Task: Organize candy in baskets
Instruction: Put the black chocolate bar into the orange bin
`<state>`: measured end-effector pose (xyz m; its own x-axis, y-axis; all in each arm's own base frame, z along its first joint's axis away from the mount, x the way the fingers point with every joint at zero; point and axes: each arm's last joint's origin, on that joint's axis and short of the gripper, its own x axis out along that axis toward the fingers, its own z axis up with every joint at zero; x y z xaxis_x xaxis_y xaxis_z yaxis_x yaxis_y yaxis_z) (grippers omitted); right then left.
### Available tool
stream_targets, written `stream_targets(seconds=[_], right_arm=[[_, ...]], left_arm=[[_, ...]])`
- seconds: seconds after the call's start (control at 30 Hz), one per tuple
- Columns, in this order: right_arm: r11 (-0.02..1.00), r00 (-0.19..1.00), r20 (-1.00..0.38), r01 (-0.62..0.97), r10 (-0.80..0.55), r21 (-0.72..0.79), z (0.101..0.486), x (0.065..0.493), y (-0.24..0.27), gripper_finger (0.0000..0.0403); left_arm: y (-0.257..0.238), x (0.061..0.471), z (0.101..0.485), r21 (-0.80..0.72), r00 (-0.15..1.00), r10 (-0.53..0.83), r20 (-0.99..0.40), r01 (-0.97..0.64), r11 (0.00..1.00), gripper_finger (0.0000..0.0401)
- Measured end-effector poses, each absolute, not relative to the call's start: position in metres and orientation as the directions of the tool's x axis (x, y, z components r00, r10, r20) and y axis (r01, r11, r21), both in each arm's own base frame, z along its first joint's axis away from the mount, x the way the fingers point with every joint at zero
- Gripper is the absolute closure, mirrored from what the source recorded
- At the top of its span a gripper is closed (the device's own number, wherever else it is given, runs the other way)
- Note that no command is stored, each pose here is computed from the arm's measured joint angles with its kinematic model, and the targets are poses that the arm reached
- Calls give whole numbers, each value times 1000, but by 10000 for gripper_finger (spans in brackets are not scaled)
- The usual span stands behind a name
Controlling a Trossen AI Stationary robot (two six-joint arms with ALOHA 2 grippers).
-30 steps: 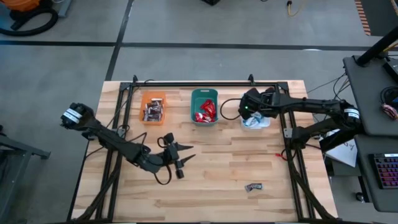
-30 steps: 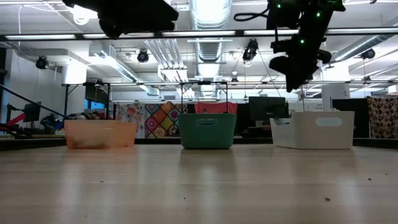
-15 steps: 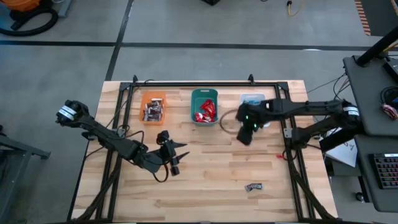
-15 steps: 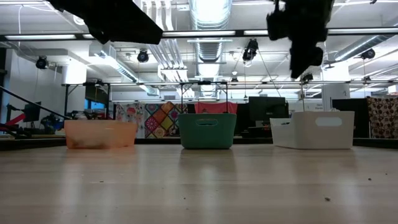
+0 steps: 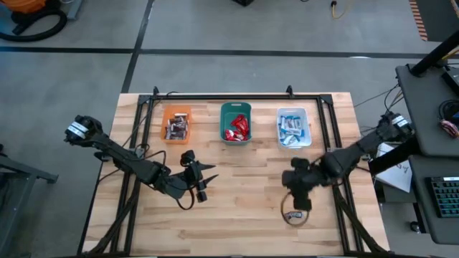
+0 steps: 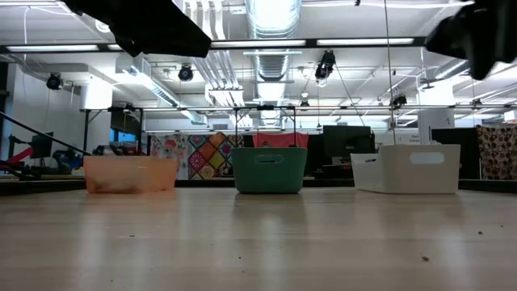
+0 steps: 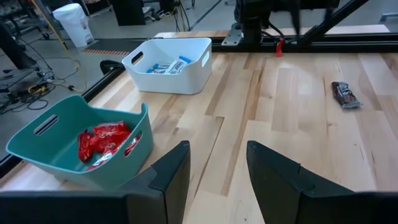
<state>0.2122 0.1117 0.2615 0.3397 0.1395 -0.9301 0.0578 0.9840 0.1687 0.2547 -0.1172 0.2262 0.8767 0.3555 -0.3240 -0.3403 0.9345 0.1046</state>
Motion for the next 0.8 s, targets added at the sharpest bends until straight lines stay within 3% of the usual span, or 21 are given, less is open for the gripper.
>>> stream_targets(seconds=[0.17, 0.5, 0.8], right_arm=[[978, 270, -953, 120, 134, 171, 242, 210, 143, 264], [974, 19, -985, 146, 172, 173, 192, 211, 185, 264], [974, 1, -986, 152, 170, 168, 163, 219, 202, 264]], left_arm=[[-117, 255, 227, 99, 879, 355, -319, -341, 935, 259], [-118, 256, 229, 75, 886, 351, -302, -345, 936, 259], [-118, 256, 229, 71, 888, 350, -299, -345, 936, 259]])
